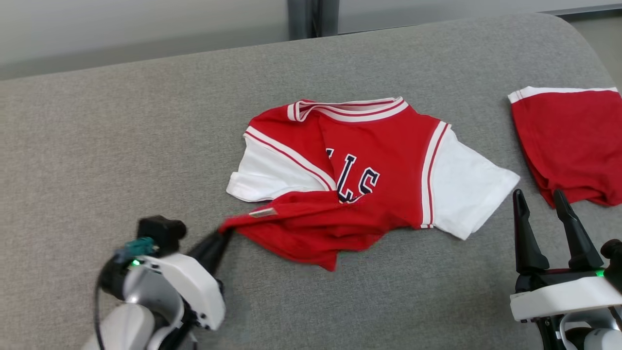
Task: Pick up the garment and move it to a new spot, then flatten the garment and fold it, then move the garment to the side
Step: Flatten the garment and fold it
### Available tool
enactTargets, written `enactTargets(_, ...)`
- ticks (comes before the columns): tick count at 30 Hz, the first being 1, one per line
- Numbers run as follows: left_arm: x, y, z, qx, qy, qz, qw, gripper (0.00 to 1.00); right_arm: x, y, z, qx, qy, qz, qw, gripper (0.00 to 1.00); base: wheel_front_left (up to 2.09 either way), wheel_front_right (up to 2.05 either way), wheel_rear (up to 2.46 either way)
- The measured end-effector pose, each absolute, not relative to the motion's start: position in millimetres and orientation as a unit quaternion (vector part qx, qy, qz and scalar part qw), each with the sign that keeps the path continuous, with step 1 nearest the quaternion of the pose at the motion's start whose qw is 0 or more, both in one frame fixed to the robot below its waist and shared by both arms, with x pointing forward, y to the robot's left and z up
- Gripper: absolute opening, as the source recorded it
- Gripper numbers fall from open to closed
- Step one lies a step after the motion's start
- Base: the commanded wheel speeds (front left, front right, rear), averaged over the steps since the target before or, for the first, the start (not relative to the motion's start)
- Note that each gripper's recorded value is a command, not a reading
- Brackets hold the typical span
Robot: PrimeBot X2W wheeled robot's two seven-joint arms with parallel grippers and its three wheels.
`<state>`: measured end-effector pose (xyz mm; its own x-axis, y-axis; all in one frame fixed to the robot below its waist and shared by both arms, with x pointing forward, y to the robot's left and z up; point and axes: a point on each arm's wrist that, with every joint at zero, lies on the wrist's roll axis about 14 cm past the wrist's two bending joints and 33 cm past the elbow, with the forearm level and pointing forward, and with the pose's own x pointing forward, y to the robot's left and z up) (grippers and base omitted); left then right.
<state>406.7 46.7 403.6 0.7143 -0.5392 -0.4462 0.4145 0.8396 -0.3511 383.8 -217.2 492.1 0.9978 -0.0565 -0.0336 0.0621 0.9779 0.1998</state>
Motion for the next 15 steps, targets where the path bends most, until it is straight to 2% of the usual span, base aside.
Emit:
enactTargets(7, 460.6, 124.1, 465.4, -0.026, 0.132, -0.159, 0.978, 0.0, 395.3, -205.3, 498.8, 0.104, 0.002, -0.01, 0.995, 1.0, 0.0, 0.0, 0.0)
enactTargets(12, 483.6, 155.0, 524.9, 0.031, 0.017, -0.12, 0.992, 0.0, 400.8, -200.3, 503.1, 0.105, -0.004, -0.001, 0.994, 1.0, 0.0, 0.0, 0.0)
enactTargets(15, 480.8, 164.9, 527.3, 0.042, 0.01, -0.104, 0.994, 0.0, 402.2, -198.2, 503.3, 0.106, -0.005, 0.002, 0.994, 1.0, 0.0, 0.0, 0.0)
